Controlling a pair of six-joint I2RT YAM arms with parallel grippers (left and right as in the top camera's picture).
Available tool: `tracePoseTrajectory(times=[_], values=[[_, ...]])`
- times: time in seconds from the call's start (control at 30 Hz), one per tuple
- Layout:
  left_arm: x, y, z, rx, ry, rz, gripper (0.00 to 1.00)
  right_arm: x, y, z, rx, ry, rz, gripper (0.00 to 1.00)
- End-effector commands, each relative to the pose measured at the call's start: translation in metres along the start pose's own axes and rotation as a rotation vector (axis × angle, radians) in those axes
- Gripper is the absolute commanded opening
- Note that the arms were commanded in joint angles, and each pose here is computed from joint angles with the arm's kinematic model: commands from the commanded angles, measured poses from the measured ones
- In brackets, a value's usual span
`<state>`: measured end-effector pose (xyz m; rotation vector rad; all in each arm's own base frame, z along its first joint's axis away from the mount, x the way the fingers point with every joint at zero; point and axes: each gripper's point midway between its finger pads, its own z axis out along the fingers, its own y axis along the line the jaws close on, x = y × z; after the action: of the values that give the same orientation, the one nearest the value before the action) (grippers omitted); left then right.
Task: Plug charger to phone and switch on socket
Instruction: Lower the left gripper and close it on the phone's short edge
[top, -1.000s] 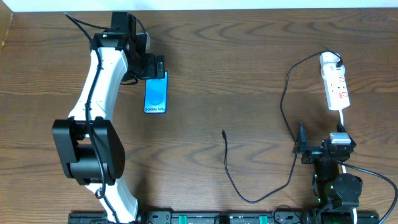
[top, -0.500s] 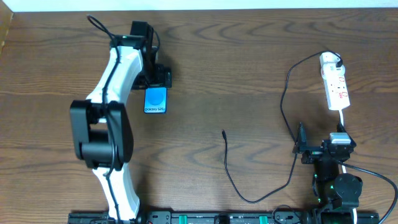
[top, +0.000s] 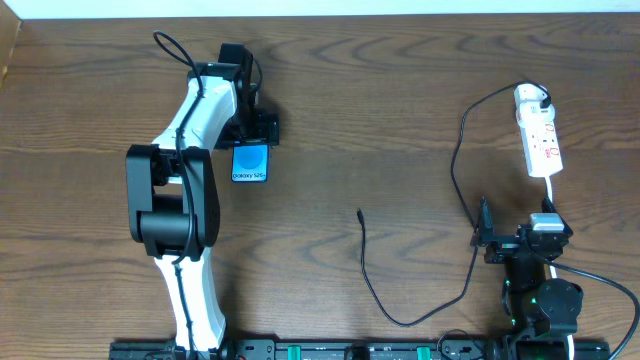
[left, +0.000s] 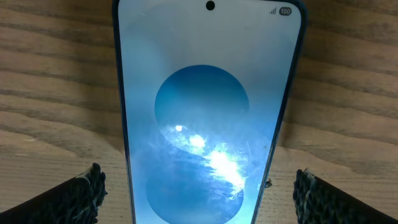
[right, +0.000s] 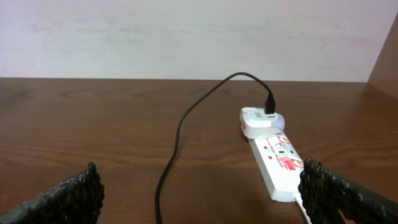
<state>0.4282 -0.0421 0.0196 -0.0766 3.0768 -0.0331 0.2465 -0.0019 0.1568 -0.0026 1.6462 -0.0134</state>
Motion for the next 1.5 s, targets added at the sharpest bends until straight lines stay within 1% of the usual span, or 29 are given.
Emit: tracePoseTrajectory(times=[0.0, 0.7, 1.1, 1.47], values=[[-0.003, 0.002, 0.003, -0.002, -0.002, -0.012, 0.98, 0.000, 0.001, 0.000, -0.006, 0.000, 0.010, 0.99], [0.001, 0.002, 0.010, -0.003, 0.004, -0.012, 0.98, 0.000, 0.001, 0.000, -0.006, 0.000, 0.010, 0.99], [0.011, 0.004, 0.017, -0.008, 0.033, -0.011, 0.98, 0.000, 0.001, 0.000, -0.006, 0.000, 0.010, 0.99], [0.010, 0.003, 0.018, -0.007, 0.029, -0.011, 0.98, 0.000, 0.001, 0.000, -0.006, 0.000, 0.010, 0.99]])
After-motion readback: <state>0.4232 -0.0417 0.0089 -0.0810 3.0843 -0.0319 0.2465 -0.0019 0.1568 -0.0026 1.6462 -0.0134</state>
